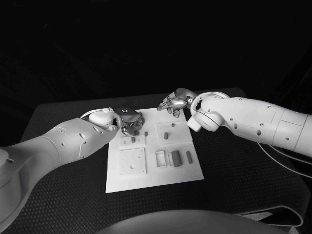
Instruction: Assemble the parts on the task board
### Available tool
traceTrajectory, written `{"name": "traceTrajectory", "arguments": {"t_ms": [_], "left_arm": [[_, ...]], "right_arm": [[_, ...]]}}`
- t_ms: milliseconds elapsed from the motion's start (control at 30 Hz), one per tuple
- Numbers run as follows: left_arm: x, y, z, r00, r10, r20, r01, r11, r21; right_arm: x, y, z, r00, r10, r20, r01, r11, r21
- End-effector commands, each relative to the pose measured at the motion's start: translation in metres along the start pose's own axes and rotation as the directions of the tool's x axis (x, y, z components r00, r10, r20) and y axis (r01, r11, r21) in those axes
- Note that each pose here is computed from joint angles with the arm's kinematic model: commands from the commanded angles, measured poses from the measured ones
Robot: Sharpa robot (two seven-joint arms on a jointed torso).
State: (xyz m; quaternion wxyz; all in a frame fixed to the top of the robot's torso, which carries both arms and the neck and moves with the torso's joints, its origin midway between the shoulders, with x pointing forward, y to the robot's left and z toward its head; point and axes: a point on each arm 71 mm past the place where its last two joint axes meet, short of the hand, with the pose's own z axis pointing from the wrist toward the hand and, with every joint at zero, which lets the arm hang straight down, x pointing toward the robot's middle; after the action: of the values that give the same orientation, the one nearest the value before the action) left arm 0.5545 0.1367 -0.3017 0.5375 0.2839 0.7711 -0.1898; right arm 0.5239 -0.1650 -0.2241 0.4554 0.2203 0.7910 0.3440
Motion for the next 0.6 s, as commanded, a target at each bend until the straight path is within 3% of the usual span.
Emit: {"name": "traceTrajectory", "arguments": {"t_ms": [33,333,600], "left_arm": [[-0.0010,-0.0013,0.0015,1.000,0.013,0.002,-0.013,1.000,0.004],[0.0023,-0.0041,0.0050,0.999,0.044,-0.030,-0.044,0.999,-0.001],[0.0067,-0.0008,0.0042,0.998,0.049,-0.048,-0.050,0.999,-0.011]], "right_arm": [[0.0017,0.0019,0.0002,1.000,-0.011,-0.014,0.011,1.000,-0.013],[0.0023,0.0027,0.0007,1.000,-0.011,-0.014,0.011,1.000,-0.014],[0.0029,0.0033,0.0000,1.000,-0.011,-0.016,0.010,1.000,-0.016]]}}
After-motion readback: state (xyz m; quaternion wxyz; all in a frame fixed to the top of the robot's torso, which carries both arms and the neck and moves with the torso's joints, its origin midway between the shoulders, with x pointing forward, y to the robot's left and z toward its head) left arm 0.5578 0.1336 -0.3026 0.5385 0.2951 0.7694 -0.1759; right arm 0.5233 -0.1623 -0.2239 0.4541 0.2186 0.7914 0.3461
